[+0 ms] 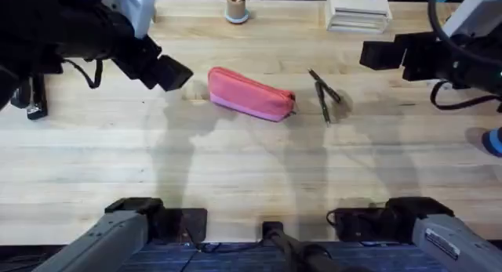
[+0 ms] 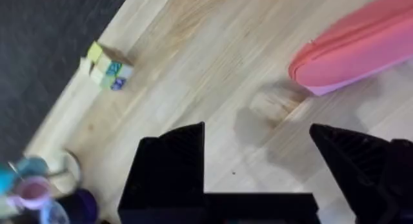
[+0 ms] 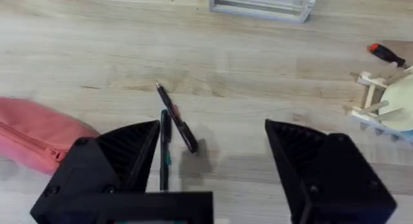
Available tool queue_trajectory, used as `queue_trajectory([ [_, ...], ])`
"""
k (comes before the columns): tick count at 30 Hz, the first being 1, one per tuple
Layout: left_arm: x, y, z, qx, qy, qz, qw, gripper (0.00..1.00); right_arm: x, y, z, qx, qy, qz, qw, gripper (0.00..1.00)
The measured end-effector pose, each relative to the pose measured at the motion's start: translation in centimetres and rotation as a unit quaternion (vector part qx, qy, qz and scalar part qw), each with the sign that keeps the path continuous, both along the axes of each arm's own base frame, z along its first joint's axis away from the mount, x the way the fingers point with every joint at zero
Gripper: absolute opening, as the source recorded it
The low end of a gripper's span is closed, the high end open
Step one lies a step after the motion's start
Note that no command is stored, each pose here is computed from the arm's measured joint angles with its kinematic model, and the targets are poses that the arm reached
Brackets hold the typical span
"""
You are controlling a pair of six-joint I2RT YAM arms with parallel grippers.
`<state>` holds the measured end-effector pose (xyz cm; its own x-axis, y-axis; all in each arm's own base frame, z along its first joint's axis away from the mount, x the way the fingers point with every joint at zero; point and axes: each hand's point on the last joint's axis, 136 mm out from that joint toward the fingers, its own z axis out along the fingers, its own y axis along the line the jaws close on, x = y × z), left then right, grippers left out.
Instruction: Unzip the bag, pick up the pens from the table one at a time and place them inside, then zip the bag closed.
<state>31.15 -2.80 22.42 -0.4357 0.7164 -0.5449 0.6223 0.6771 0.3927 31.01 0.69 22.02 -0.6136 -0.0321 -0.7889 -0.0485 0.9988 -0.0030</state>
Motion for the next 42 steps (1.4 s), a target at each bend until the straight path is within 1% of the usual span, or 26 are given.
queue_trajectory([
  [3, 0.3, -0.4, -0.9, 0.042, 0.001, -0.069, 0.997, 0.993, 0.0, 0.0, 0.0, 0.000, 0.000, 0.000, 1.000, 0.997],
  [4, 1.2, -0.8, -3.4, 0.093, 0.020, -0.157, 0.983, 0.993, 0.0, 0.0, 0.0, 0.000, 0.000, 0.000, 1.000, 0.997],
  [8, 2.2, -1.4, -5.1, 0.120, 0.021, -0.227, 0.966, 0.993, 0.0, 0.0, 0.0, 0.000, 0.000, 0.000, 1.000, 0.997],
  [11, 3.4, -1.9, -5.6, 0.127, 0.004, -0.260, 0.957, 0.993, 0.0, 0.0, 0.0, 0.000, 0.000, 0.000, 1.000, 0.997],
  [14, 4.2, -2.4, -6.4, 0.126, -0.002, -0.281, 0.951, 0.993, 0.0, 0.0, 0.0, 0.000, 0.000, 0.000, 1.000, 0.997],
  [21, 4.4, -2.7, -8.6, 0.115, 0.025, -0.301, 0.946, 0.993, 0.0, 0.0, 0.0, 0.000, 0.000, 0.000, 1.000, 0.997],
  [33, 4.2, -3.8, -8.4, 0.089, 0.015, -0.320, 0.943, 0.993, 0.0, 0.0, 0.0, 0.000, 0.000, 0.000, 1.000, 0.998],
  [36, 3.5, -4.3, -8.4, 0.071, 0.020, -0.330, 0.941, 0.987, 0.0, 0.0, 0.0, 0.000, 0.000, 0.000, 1.000, 0.998],
  [37, 3.3, -4.6, -8.4, 0.063, 0.021, -0.334, 0.940, 0.911, 0.0, 0.0, 0.0, 0.000, 0.000, 0.000, 1.000, 0.998],
  [38, 3.2, -4.9, -8.3, 0.056, 0.018, -0.339, 0.939, 0.879, 0.0, 0.0, 0.0, 0.000, 0.000, 0.000, 1.000, 0.998],
  [42, 2.9, -6.4, -7.5, 0.015, 0.002, -0.361, 0.932, 0.867, 0.0, 0.0, 0.0, 0.000, 0.000, 0.000, 1.000, 0.998],
])
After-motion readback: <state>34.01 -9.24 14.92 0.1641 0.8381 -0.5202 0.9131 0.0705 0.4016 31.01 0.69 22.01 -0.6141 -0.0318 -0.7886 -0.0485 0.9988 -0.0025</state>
